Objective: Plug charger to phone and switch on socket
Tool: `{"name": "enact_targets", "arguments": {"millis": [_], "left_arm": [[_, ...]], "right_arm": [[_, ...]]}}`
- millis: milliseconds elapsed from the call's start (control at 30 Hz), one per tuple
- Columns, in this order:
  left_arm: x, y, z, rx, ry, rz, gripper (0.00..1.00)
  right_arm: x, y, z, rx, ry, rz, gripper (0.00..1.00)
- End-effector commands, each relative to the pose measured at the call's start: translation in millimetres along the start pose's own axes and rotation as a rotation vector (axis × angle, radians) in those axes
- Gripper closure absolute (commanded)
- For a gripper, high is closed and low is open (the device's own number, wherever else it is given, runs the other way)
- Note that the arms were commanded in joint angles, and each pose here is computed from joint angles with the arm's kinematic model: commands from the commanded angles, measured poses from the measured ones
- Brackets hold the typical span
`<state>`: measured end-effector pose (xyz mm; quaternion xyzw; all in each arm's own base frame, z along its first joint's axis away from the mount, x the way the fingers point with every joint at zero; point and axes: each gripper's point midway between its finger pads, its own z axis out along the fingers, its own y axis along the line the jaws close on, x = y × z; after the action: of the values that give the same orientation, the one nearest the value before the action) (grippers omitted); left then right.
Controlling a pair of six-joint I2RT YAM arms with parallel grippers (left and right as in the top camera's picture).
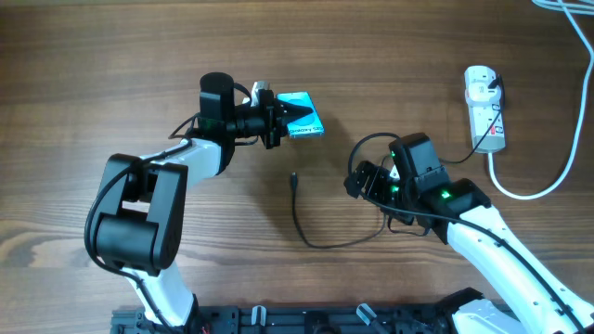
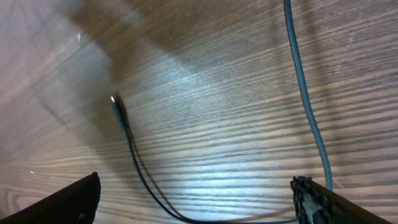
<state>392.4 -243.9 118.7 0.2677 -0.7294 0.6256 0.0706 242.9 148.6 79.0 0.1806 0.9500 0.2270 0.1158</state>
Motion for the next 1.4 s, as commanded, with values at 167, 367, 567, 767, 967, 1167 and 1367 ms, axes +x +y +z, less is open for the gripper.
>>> {"name": "enact_targets", "arguments": {"millis": [167, 367, 567, 767, 967, 1167, 1367], "left_arm": [[8.0, -11.8, -10.4, 0.021, 0.082, 0.023, 0.96], [11.2, -11.8, -12.6, 0.022, 0.106, 0.044, 0.96], [11.8, -11.7, -12.6, 0.022, 0.110, 0.053, 0.96], [11.9, -11.7, -12.6, 0.022, 0.110, 0.052, 0.96], [11.9, -11.7, -12.6, 0.022, 0.110, 0.052, 0.96], [13.8, -11.0, -12.9, 0.017, 0.122, 0.013, 0.96], [20.5, -8.8, -13.8, 0.000, 0.162, -0.119, 0.96]], "right_arm": [[2.8, -6.5, -2.3, 0.023, -0.002, -0.048, 0.01], [3.0, -6.6, -2.3, 0.023, -0.001, -0.048, 0.00], [3.5, -7.3, -2.2, 0.026, 0.002, -0.047, 0.00], [3.5, -7.4, -2.2, 0.027, 0.002, -0.047, 0.01], [3.5, -7.5, -2.2, 0.027, 0.001, -0.047, 0.01], [2.9, -8.6, -2.2, 0.033, -0.003, -0.047, 0.00], [3.4, -9.2, -2.2, 0.035, 0.000, -0.046, 0.00]]}}
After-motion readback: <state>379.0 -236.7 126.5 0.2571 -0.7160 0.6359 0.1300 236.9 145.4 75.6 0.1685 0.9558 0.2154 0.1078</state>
